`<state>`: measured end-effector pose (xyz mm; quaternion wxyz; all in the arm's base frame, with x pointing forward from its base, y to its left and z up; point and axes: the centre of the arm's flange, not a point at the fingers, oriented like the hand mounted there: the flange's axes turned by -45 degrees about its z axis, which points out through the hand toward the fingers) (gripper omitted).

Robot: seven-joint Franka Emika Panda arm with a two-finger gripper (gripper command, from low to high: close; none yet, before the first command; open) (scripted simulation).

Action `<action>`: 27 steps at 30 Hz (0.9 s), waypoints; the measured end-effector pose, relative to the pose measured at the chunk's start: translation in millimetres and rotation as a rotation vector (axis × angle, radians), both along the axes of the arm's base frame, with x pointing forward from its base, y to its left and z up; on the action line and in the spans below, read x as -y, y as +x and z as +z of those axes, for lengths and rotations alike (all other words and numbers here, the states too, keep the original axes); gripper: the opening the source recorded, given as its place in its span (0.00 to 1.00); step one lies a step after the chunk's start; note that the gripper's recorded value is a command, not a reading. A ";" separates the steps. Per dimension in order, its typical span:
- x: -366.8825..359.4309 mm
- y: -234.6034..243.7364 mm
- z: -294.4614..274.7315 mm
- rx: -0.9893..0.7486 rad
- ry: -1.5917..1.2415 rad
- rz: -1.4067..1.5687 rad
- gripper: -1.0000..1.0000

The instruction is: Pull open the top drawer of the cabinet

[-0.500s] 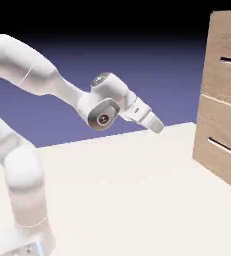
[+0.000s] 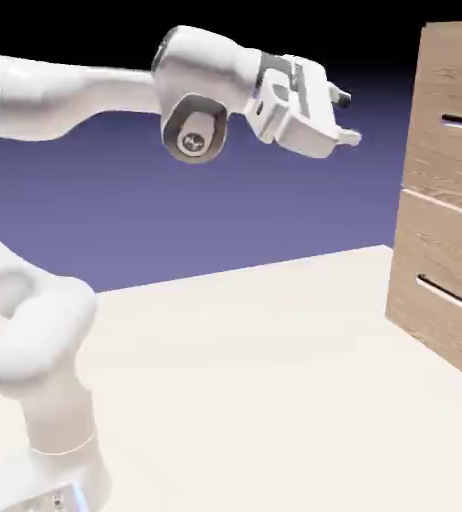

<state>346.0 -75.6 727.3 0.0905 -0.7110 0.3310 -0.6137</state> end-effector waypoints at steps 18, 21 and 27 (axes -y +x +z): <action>-134.7 -24.6 157.8 0.575 0.268 -0.047 0.50; -166.4 -3.3 160.7 0.619 0.300 -0.010 0.50; -219.8 63.6 143.5 0.649 0.374 0.074 0.50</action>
